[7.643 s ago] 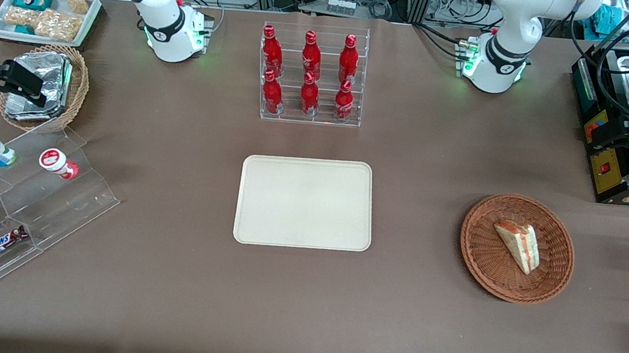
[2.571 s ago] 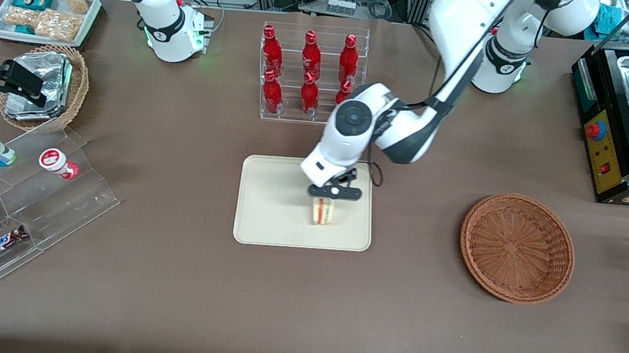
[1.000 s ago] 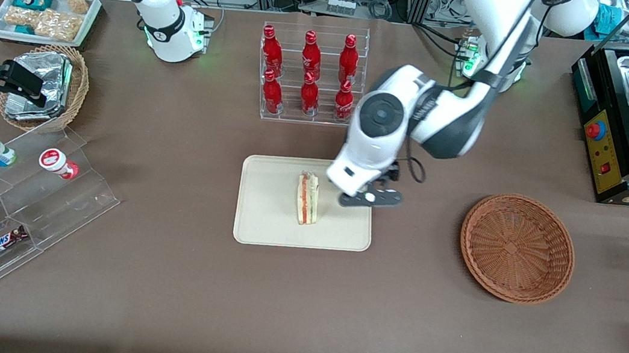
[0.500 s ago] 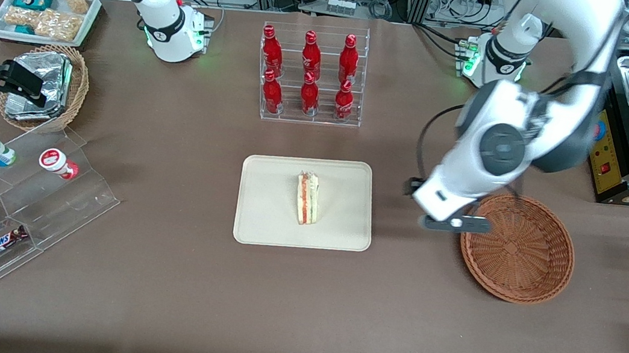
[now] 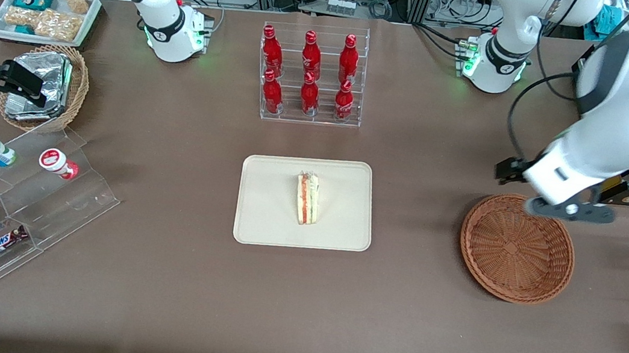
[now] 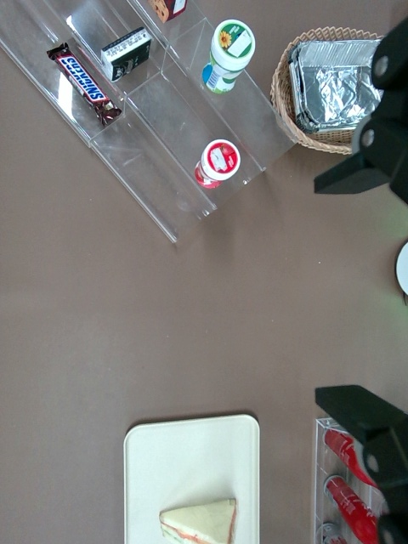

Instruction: Place sandwich from basket to tray

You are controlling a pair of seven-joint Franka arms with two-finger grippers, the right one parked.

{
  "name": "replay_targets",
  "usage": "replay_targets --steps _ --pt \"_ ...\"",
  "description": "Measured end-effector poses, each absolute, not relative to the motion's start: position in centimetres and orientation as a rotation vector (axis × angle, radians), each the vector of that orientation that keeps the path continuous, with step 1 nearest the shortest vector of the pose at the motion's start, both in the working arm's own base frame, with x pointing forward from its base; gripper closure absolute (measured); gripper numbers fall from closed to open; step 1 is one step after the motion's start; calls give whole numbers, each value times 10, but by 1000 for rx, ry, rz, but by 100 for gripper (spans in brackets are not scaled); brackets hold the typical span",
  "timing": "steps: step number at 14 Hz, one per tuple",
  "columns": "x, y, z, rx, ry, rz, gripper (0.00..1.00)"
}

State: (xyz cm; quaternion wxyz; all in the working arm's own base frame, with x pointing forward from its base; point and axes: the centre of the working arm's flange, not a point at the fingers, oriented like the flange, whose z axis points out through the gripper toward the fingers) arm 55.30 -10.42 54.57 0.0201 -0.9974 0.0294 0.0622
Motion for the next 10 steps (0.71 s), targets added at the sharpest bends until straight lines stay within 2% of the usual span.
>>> replay_targets --steps 5,10 --pt "552 -47 612 -3119 58 60 0" --pt "555 -14 630 -3123 68 2 0"
